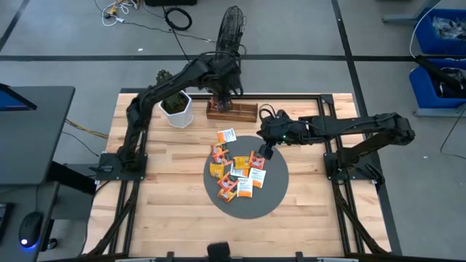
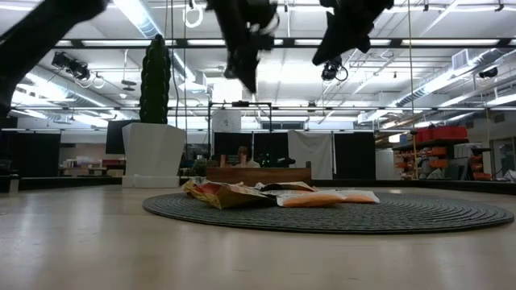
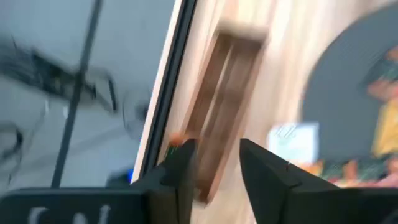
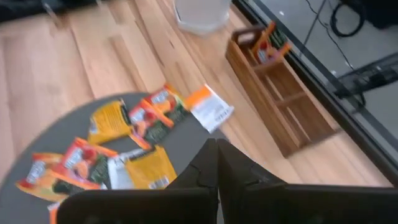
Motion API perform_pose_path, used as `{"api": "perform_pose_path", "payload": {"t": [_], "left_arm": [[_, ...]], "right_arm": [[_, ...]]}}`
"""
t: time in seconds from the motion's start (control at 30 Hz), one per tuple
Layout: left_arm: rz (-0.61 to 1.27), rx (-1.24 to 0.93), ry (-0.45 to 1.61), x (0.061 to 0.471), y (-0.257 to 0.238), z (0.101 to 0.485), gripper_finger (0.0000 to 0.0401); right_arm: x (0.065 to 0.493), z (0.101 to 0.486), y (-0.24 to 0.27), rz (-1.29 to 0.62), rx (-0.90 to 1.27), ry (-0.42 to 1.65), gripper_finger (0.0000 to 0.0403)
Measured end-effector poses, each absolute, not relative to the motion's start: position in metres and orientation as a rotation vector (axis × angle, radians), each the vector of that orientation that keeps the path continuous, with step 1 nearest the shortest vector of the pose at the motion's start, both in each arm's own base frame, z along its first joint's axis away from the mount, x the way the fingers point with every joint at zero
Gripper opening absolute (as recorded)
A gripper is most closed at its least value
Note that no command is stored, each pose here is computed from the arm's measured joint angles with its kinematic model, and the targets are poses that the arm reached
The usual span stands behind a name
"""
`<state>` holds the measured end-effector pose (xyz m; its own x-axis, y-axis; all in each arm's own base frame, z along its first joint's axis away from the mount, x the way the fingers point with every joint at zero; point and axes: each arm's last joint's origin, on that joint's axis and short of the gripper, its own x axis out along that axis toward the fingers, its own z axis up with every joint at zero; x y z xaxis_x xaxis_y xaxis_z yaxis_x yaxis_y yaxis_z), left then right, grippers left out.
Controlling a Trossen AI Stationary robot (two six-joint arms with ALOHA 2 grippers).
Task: Pick & Place Tea
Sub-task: Put the orange tea bag into the left section of the wooden organizer
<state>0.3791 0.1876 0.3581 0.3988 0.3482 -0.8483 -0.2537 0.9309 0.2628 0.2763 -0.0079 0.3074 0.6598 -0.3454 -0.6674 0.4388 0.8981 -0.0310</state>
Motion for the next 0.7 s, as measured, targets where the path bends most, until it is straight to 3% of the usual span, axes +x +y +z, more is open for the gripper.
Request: {"api": "perform_pose_path", "payload": {"t": [0.2, 0.37, 0.53, 0.7], "left_arm": [[0.325, 0.133, 0.915, 0.373, 0.125, 0.406, 0.0071], [0.267, 0.091, 0.879, 0.373, 0.079, 0.418, 0.0046], [0.223, 0.127, 0.933, 0.381, 0.043, 0.402, 0.0032], [0.23, 0.169, 1.013, 0.39, 0.028, 0.359, 0.0022]], "right_arm": [[0.265, 0.27, -0.008, -0.477, 0.195, 0.775, 0.0001], [0.255, 0.232, -0.007, -0.497, 0.287, 0.813, 0.0013], [0.249, 0.202, -0.005, -0.356, 0.362, 0.818, 0.0051], [0.245, 0.188, -0.003, -0.277, 0.333, 0.825, 0.0122]]}}
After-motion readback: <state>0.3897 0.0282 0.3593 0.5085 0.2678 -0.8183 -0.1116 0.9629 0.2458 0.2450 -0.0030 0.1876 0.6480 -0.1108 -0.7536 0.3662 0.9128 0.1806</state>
